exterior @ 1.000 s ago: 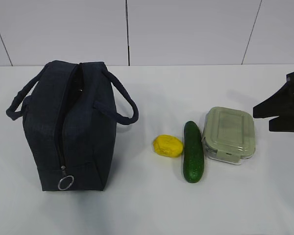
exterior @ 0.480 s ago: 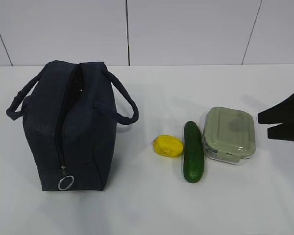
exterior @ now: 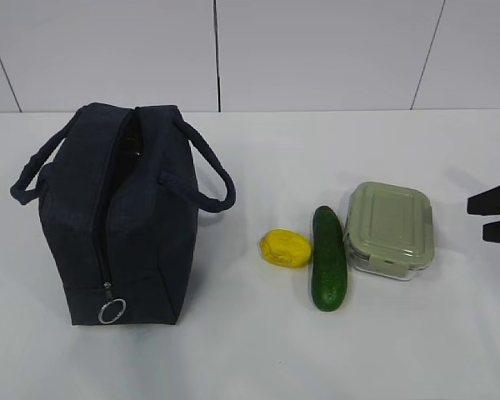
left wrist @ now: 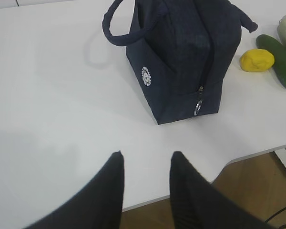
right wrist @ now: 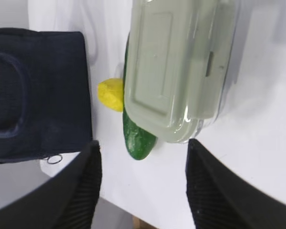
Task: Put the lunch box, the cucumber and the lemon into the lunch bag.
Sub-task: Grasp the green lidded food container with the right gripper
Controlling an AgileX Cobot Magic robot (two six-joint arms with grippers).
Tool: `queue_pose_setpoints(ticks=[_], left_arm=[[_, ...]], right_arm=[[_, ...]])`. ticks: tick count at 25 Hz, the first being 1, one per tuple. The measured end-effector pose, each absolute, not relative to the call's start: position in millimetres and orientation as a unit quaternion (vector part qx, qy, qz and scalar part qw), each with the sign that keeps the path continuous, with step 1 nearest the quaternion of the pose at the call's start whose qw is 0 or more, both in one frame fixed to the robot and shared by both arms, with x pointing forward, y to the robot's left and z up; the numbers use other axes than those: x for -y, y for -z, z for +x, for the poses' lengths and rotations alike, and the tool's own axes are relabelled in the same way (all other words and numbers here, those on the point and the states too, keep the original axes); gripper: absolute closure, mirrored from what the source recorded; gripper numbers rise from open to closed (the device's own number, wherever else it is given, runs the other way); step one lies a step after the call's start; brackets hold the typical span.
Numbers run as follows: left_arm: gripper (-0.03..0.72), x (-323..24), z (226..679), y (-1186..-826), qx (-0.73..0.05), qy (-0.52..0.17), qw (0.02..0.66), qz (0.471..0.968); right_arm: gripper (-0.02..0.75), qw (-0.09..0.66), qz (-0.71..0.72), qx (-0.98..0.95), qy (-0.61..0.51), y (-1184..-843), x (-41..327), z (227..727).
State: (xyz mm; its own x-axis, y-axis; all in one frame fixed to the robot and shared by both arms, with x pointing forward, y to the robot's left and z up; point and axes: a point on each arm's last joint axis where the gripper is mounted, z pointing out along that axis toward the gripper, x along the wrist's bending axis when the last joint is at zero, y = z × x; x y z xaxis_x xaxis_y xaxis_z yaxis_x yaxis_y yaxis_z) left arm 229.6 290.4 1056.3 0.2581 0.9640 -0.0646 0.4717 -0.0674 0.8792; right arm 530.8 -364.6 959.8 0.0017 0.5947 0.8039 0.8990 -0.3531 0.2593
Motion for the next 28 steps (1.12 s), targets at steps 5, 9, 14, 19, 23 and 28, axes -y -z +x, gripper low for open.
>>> queue_pose_setpoints(ticks=[5, 9, 14, 19, 23, 28], left_arm=[[0.449, -290, 230, -1056, -0.535, -0.290, 0.424, 0.670], [0.449, -290, 230, -1056, -0.535, -0.290, 0.424, 0.670], [0.449, -290, 230, -1056, -0.535, -0.290, 0.424, 0.670], [0.449, -290, 231, -1056, -0.537, -0.288, 0.422, 0.672], [0.449, -290, 232, -1056, -0.539, -0.286, 0.418, 0.673], [0.449, -290, 233, -1056, -0.539, -0.286, 0.417, 0.674]], right_arm=[[0.316, 0.158, -0.692, 0.542, 0.449, -959, 366, 532], [0.316, 0.148, -0.698, 0.541, 0.446, -958, 368, 533], [0.256, 0.137, -0.703, 0.539, 0.442, -956, 369, 534], [0.170, 0.135, -0.707, 0.527, 0.453, -958, 370, 536], [0.162, 0.144, -0.712, 0.511, 0.460, -953, 370, 539], [0.160, 0.188, -0.717, 0.495, 0.453, -928, 374, 550]])
